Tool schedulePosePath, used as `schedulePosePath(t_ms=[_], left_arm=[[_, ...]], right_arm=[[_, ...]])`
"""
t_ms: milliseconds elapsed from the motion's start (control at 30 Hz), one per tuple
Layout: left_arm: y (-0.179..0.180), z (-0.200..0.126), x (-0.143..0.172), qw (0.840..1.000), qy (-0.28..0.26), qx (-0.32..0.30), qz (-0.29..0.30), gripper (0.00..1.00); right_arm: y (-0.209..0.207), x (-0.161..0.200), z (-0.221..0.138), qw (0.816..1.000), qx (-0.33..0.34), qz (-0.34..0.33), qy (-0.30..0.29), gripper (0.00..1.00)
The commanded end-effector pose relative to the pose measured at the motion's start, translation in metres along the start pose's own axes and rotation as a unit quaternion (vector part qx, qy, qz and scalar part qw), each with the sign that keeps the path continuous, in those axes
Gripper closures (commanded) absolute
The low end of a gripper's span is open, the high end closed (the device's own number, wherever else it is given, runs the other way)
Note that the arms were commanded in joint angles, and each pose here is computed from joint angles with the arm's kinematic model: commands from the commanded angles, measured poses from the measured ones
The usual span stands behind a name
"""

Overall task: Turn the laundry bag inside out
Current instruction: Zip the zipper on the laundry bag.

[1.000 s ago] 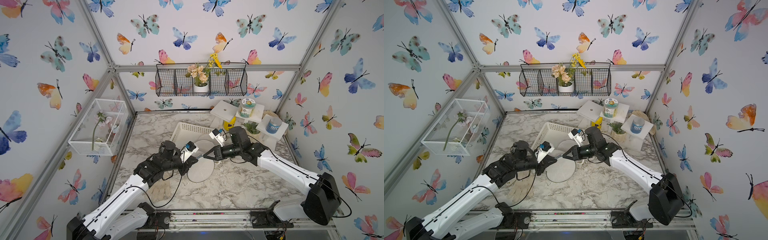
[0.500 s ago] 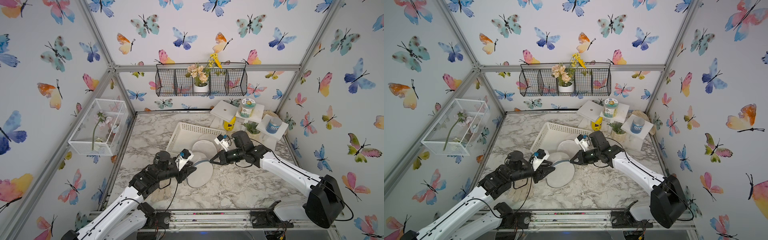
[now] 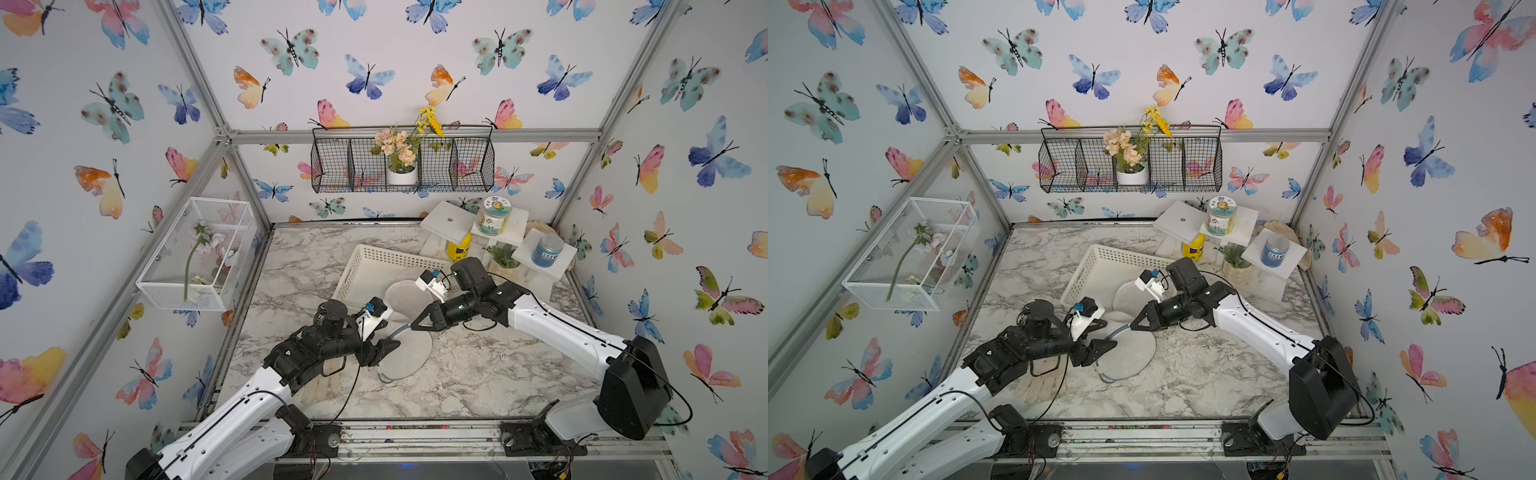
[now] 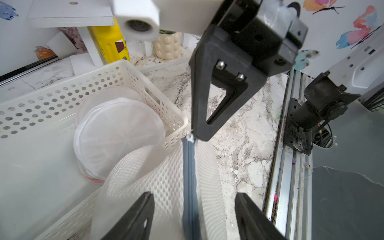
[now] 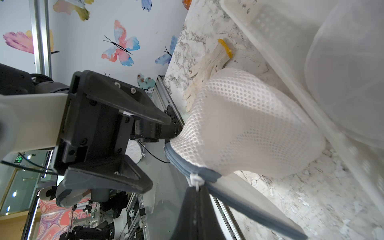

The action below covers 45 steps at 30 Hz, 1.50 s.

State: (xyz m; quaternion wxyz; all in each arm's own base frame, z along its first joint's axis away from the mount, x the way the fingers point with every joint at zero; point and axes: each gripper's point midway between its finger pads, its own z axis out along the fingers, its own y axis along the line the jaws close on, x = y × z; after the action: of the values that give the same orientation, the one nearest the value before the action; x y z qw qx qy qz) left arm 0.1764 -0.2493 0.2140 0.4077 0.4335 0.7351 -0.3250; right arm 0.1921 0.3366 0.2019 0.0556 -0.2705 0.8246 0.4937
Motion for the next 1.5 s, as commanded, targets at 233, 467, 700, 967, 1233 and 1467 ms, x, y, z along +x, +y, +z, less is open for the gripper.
schedulePosePath(t_ms=[233, 467, 700, 967, 1233, 1467], left_arm=[[0.005, 0.01, -0.005, 0.999, 0.032, -0.026, 0.029, 0.46], [0.009, 0.009, 0.008, 0.997, 0.06, -0.037, 0.034, 0.58], [0.008, 0.013, 0.021, 0.996, 0.083, -0.03, 0.03, 0.81], [-0.001, 0.004, 0.011, 0.997, 0.067, -0.013, 0.037, 1.0], [-0.003, -0.012, 0.019, 0.998, 0.045, -0.031, 0.026, 1.0], [0.002, -0.015, 0.02, 0.999, 0.012, -0.053, 0.009, 1.0]], right_arm=[[0.033, 0.003, 0.007, 0.998, -0.048, -0.041, 0.019, 0.98], [0.033, 0.002, 0.005, 0.998, -0.044, -0.04, 0.013, 0.98], [0.035, -0.002, 0.004, 0.998, -0.041, -0.043, 0.005, 0.98], [0.016, -0.01, 0.001, 0.999, 0.025, -0.03, -0.024, 0.98], [-0.011, 0.008, -0.009, 0.996, 0.084, -0.005, -0.023, 0.97], [-0.053, 0.05, -0.013, 0.987, 0.156, 0.036, 0.023, 0.97]])
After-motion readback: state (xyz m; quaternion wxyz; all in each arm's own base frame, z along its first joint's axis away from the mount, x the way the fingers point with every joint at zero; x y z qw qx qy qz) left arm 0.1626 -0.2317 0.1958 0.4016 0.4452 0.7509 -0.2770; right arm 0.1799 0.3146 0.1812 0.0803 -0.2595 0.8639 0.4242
